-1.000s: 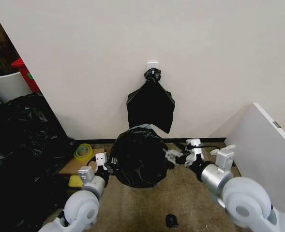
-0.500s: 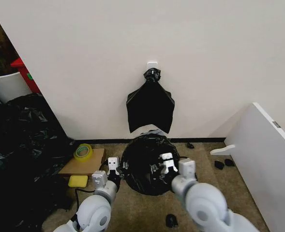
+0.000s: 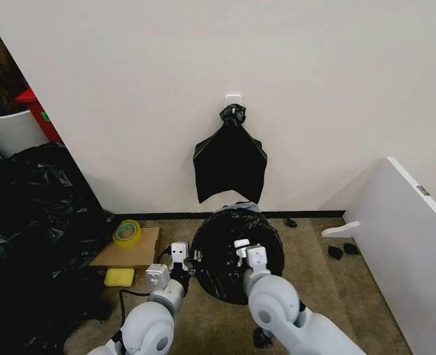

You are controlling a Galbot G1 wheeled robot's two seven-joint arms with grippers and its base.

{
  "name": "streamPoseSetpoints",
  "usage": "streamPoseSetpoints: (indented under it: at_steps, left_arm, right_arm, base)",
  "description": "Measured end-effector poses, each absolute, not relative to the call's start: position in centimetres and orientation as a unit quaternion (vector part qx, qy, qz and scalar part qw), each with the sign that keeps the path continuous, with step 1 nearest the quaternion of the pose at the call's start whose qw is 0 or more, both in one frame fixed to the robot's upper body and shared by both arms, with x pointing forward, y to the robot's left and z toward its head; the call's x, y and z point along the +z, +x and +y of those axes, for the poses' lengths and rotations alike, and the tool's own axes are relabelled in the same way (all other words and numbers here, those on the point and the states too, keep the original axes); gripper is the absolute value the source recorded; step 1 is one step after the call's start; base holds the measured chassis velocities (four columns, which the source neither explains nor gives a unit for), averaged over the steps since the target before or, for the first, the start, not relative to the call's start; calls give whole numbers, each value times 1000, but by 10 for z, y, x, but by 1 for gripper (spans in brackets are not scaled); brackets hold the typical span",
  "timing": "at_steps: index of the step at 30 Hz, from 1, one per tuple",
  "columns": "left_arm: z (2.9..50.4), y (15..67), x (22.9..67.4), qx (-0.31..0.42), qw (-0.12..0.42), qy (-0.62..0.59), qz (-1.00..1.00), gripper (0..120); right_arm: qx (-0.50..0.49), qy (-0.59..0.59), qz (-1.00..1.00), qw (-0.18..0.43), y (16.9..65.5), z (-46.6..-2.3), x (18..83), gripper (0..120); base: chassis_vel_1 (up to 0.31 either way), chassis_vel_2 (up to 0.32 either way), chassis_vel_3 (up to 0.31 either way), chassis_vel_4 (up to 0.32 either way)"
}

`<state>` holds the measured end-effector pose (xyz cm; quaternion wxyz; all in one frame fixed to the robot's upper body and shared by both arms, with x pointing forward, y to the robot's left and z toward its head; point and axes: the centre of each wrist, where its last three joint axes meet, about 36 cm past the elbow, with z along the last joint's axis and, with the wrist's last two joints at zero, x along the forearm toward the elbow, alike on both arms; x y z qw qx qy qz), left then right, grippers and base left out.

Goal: Place the garbage bag over the trash bin.

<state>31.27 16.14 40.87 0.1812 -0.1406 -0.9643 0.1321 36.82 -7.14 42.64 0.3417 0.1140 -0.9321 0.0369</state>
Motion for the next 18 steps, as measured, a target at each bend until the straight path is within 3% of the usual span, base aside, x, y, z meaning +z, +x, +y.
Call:
streamPoseSetpoints:
  at_steps: [11, 18]
  left_arm:
    - [162, 306, 412, 134, 182, -150, -963, 0]
    - [165, 310, 408, 130, 184, -143, -964, 0]
  right_arm:
    - [39, 93, -940, 326, 394, -67, 405, 0]
    - [29, 119, -939, 321, 373, -76, 428, 0]
  base:
    - [0, 0, 0, 0]
    - [0, 0, 0, 0]
